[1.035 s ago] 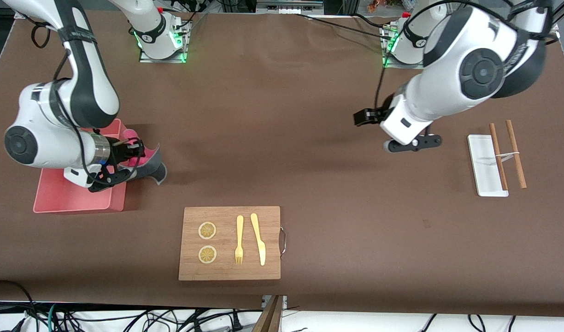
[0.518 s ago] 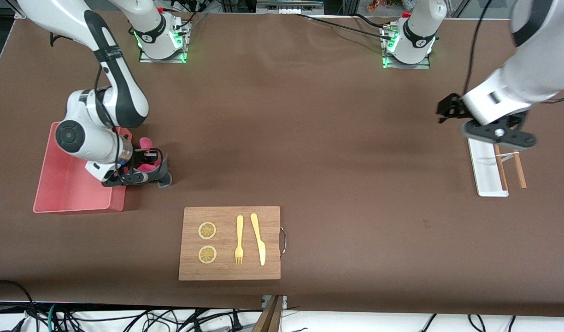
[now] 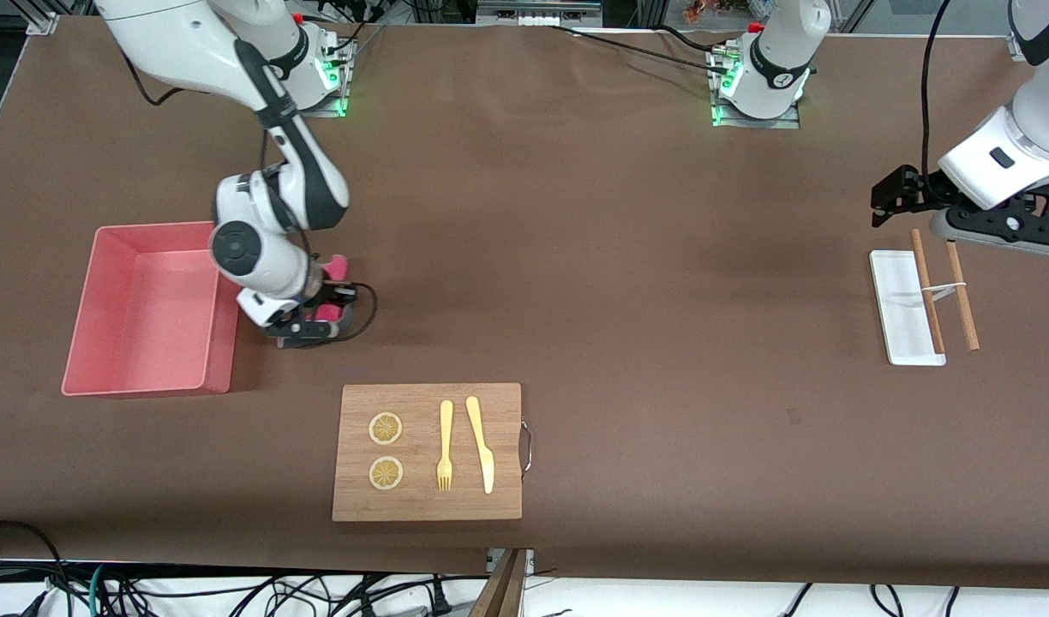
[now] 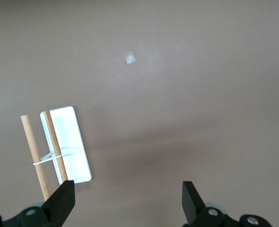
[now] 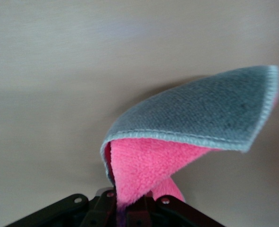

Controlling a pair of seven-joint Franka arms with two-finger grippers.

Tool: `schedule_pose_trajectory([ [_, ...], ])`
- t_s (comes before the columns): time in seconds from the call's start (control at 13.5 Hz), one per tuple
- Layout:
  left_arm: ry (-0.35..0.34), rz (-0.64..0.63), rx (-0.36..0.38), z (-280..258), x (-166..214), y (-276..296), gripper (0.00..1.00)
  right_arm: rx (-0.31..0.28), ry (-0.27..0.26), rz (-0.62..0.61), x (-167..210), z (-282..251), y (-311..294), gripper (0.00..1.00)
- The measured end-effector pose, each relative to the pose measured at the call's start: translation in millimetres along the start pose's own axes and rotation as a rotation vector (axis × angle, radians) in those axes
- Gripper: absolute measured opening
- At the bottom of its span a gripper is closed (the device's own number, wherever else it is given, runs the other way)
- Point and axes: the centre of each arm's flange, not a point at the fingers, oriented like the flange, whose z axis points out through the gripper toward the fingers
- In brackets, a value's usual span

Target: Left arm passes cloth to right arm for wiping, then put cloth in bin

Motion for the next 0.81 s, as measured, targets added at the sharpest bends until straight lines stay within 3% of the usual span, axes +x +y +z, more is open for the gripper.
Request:
schedule_pose_trajectory([
  [0.37,0.010,-0.013,0.000,2,9,-9,1.00,0.029,0.038,0.165,-28,-7,-134,0.02],
  [0.67,0.033,-0.014,0.001,-7,13,-9,1.00,0.173,-0.037,0.341,-39,-47,-234,0.02],
  [0.81,0.048,-0.014,0.003,-14,17,-10,1.00,0.215,-0.086,0.396,-41,-79,-260,0.02],
])
